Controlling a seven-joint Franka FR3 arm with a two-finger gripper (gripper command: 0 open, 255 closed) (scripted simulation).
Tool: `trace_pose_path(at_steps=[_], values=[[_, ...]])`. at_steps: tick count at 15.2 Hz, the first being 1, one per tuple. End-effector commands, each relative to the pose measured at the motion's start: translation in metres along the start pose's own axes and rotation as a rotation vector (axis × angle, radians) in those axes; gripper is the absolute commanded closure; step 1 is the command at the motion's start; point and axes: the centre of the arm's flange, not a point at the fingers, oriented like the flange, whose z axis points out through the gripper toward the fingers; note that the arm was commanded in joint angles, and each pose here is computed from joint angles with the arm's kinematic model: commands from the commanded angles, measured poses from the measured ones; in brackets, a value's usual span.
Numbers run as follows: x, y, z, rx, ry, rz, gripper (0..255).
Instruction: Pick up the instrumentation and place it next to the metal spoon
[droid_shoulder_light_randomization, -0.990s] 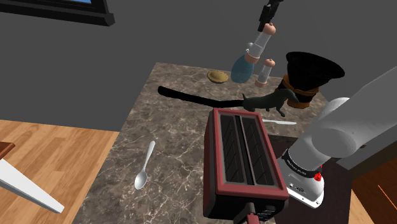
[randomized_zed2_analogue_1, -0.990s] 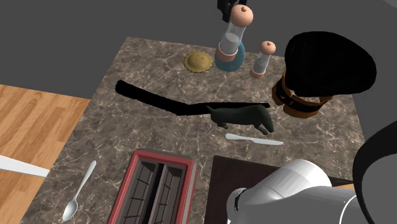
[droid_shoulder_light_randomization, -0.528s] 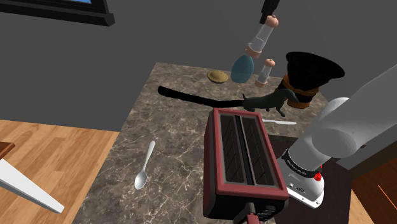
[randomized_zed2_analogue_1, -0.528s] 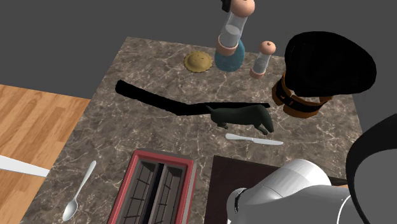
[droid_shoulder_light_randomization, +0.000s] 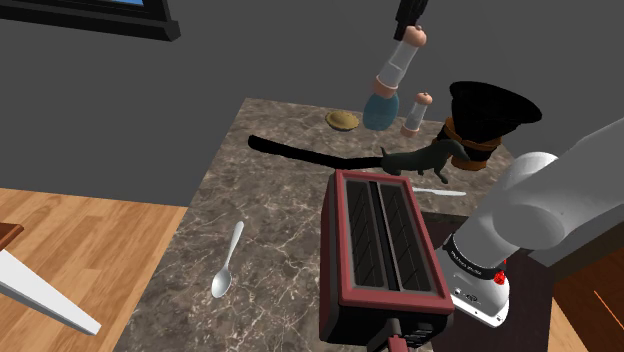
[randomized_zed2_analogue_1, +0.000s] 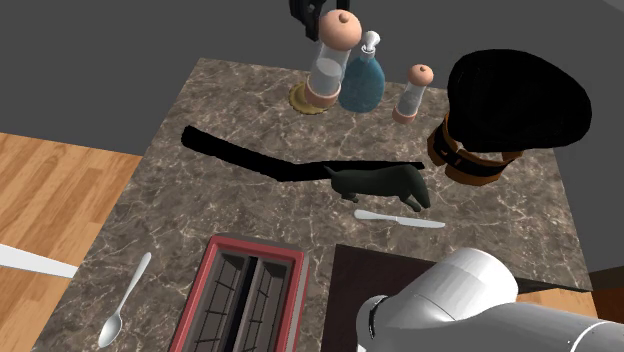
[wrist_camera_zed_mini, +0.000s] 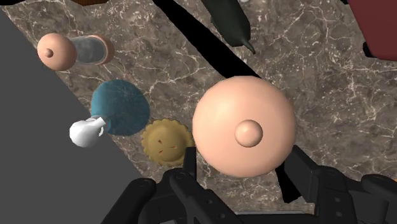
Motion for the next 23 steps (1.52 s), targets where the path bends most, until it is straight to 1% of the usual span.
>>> trace_pose_path(at_steps=[1, 23], values=[[0.001, -0.027, 0.001, -0.001, 0.0, 0.001, 255], [0.025, -0.315, -0.018, -0.001, 0.0, 0.001, 255]])
